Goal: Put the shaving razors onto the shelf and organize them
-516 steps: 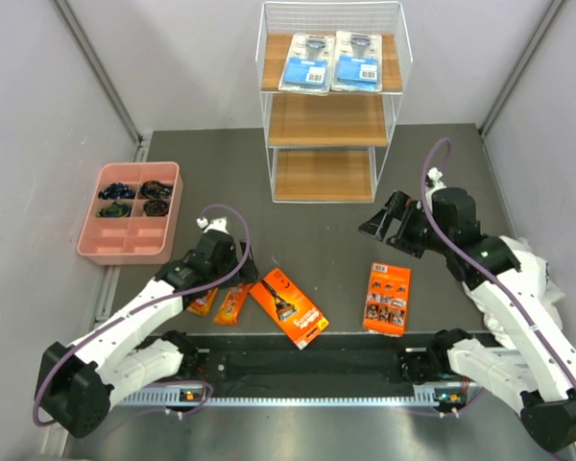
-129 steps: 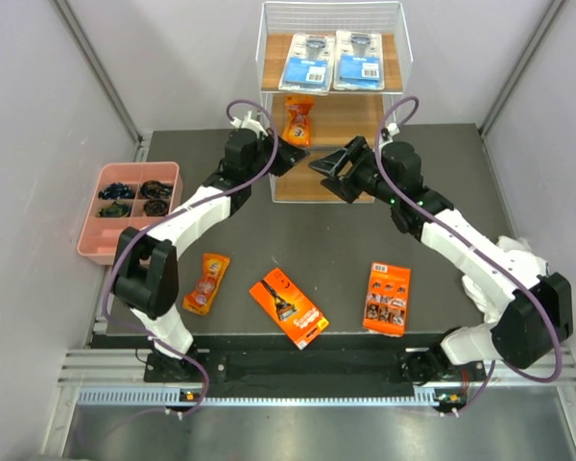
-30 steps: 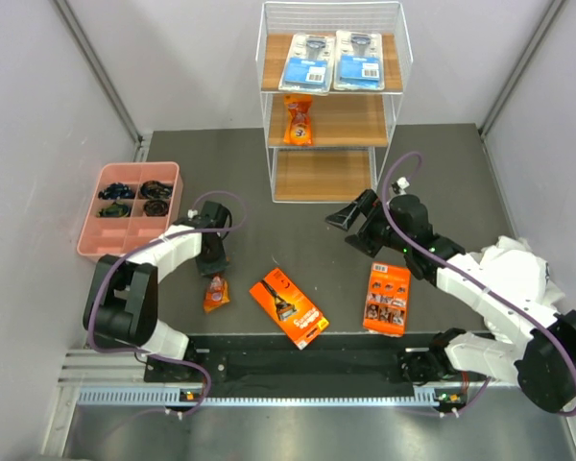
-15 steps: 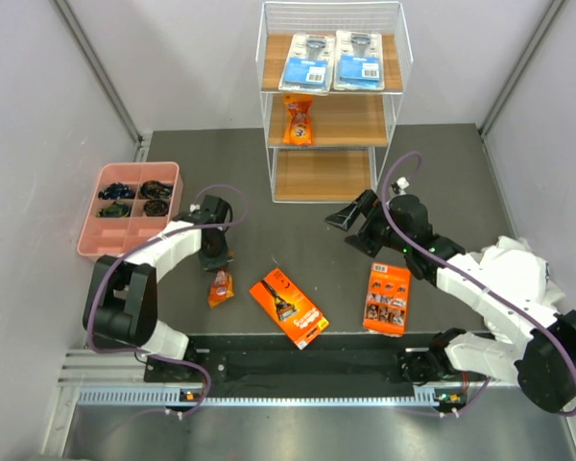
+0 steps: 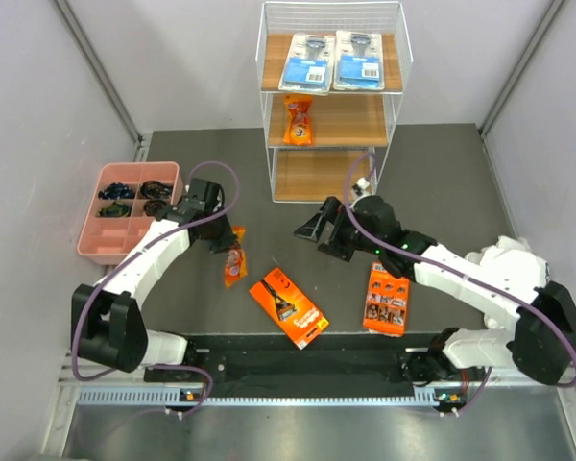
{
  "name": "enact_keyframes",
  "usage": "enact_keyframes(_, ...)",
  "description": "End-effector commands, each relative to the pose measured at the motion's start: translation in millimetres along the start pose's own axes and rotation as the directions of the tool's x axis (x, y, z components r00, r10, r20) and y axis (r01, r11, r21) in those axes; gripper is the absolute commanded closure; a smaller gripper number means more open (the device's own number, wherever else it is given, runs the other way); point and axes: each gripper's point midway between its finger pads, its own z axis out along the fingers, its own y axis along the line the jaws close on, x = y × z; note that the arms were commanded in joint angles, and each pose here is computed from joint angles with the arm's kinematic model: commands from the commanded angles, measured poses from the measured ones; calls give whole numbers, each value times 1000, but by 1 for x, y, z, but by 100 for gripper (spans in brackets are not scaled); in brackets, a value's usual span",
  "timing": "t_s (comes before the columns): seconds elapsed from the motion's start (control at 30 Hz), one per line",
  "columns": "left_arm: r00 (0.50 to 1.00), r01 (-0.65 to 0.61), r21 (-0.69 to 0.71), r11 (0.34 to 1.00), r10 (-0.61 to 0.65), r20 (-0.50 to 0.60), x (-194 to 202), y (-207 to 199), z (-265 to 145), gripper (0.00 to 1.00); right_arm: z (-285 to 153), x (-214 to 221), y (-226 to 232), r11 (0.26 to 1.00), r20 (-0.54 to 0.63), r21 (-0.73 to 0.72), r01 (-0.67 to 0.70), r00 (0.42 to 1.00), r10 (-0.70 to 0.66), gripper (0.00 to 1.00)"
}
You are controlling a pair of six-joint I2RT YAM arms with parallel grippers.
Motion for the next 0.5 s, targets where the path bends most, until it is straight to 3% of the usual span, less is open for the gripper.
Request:
enact_keyframes(0.0, 999, 48, 178, 983, -50, 5, -10, -40, -21, 99, 10, 6, 49, 990, 13, -116, 79, 997, -78, 1)
enact_keyframes(0.13, 997, 74, 240, 968, -75, -2, -12, -54, -28, 100, 24, 35, 78, 979, -41, -170, 114, 992, -122, 1)
enact_keyframes(0.47, 978, 189, 346, 919, -207, 15, -21, -75, -50, 100, 67, 88, 91, 978, -129, -169, 121, 981, -143, 9)
